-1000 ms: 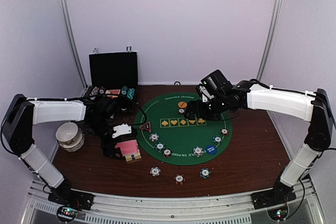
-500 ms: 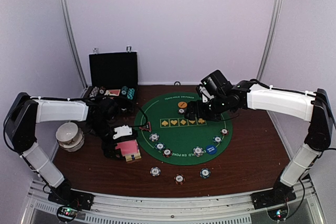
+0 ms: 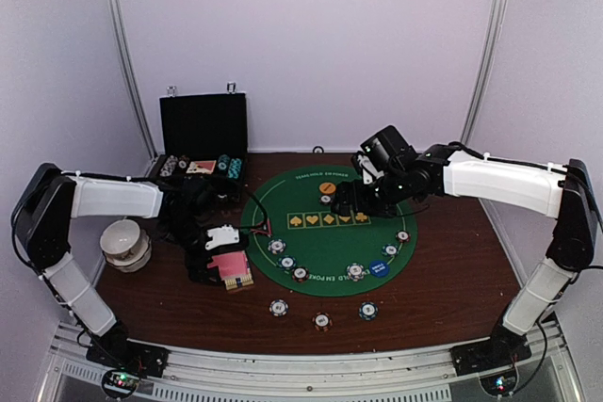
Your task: Distribute texas hold em gaming equipment
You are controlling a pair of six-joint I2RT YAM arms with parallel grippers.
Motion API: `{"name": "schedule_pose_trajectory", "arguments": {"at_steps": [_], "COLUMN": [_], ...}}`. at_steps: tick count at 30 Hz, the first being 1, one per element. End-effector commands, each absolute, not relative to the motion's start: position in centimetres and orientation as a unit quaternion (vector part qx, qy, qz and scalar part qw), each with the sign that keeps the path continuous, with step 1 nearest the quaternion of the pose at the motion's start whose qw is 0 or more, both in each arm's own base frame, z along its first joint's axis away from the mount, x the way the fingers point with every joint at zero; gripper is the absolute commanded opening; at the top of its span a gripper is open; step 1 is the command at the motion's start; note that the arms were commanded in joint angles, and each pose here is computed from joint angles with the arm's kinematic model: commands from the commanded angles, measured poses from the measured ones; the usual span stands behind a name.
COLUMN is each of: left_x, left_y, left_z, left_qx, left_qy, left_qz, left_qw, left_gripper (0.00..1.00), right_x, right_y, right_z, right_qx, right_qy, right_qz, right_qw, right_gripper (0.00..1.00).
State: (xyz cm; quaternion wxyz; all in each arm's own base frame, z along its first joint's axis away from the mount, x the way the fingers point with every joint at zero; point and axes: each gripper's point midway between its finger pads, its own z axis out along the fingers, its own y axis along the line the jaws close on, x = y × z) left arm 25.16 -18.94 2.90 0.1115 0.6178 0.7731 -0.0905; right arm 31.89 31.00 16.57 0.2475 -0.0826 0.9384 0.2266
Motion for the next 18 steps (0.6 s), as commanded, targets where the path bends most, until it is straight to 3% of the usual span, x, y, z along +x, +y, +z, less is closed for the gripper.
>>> {"name": "schedule_pose_trajectory", "arguments": {"at_steps": [1,18], "left_x": [25.4,24.9], "left_y": [-19.4,-19.0], "left_z": [2.6,1.1], "left_qx": [0.627,0.632], "left_qy": [0.765,0.762], "left_qz": [-0.092,-0.091], "left_qw": [0.118,0.108], "left_gripper": [0.98,0.98], "right_x": [31.5,31.4], "right_y": [31.1,31.1], "right_z": [18.4,17.8], "right_qx": [-0.091,-0.090], "right_qy": [0.931,0.931], "right_qz": [0.239,0.243], "right_qw": [0.260,0.256], "right_gripper": [0.91,0.90]}}
